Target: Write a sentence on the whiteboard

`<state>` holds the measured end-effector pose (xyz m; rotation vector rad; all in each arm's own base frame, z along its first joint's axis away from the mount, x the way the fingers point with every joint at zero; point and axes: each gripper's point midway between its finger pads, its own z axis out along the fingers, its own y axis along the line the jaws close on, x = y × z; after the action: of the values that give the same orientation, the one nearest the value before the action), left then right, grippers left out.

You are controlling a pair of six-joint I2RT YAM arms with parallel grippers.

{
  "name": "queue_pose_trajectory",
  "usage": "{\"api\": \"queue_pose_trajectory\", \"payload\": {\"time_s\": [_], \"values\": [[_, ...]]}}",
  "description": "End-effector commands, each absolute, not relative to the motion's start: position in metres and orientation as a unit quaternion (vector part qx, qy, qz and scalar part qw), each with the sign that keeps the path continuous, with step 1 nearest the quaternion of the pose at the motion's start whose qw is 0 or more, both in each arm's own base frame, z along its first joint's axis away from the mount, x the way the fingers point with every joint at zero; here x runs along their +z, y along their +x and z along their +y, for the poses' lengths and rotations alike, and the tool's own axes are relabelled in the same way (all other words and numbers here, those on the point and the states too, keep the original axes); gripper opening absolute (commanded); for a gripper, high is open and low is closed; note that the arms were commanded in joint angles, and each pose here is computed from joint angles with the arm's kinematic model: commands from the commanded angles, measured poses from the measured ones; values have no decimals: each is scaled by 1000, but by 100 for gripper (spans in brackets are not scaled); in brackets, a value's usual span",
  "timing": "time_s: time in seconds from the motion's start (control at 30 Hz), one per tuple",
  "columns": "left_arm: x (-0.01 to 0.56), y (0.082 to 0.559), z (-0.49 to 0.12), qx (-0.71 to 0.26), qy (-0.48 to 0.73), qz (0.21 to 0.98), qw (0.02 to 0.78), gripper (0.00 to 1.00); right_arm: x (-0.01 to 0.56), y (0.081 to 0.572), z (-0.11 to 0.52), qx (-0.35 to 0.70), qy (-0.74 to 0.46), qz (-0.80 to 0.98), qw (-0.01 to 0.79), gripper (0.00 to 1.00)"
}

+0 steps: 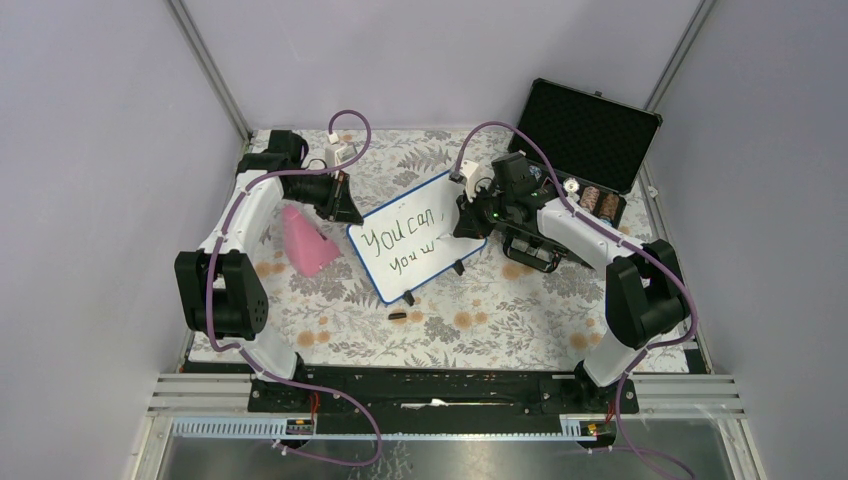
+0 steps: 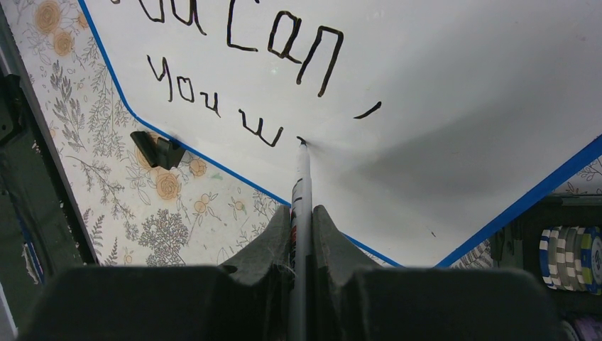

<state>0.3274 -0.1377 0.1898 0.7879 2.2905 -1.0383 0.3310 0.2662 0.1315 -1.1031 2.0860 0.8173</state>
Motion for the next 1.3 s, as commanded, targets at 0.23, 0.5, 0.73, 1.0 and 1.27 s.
{"api": "queue_pose_trajectory", "payload": {"time_s": [0.23,0.5,0.73,1.0,1.27], "values": [[190,336,-134,-351,307,843,270,0,134,330,269,312,-434,780,325,0],[190,336,-134,-351,306,843,270,0,129,326,267,309,-436,782,319,0],[190,336,-134,-352,306,843,269,0,124,323,265,307,-438,784,315,0],[189,336,-134,-352,305,843,268,0,121,321,263,306,-440,785,311,0],[190,337,-135,-353,305,843,269,0,123,322,262,300,-444,785,312,0]]}}
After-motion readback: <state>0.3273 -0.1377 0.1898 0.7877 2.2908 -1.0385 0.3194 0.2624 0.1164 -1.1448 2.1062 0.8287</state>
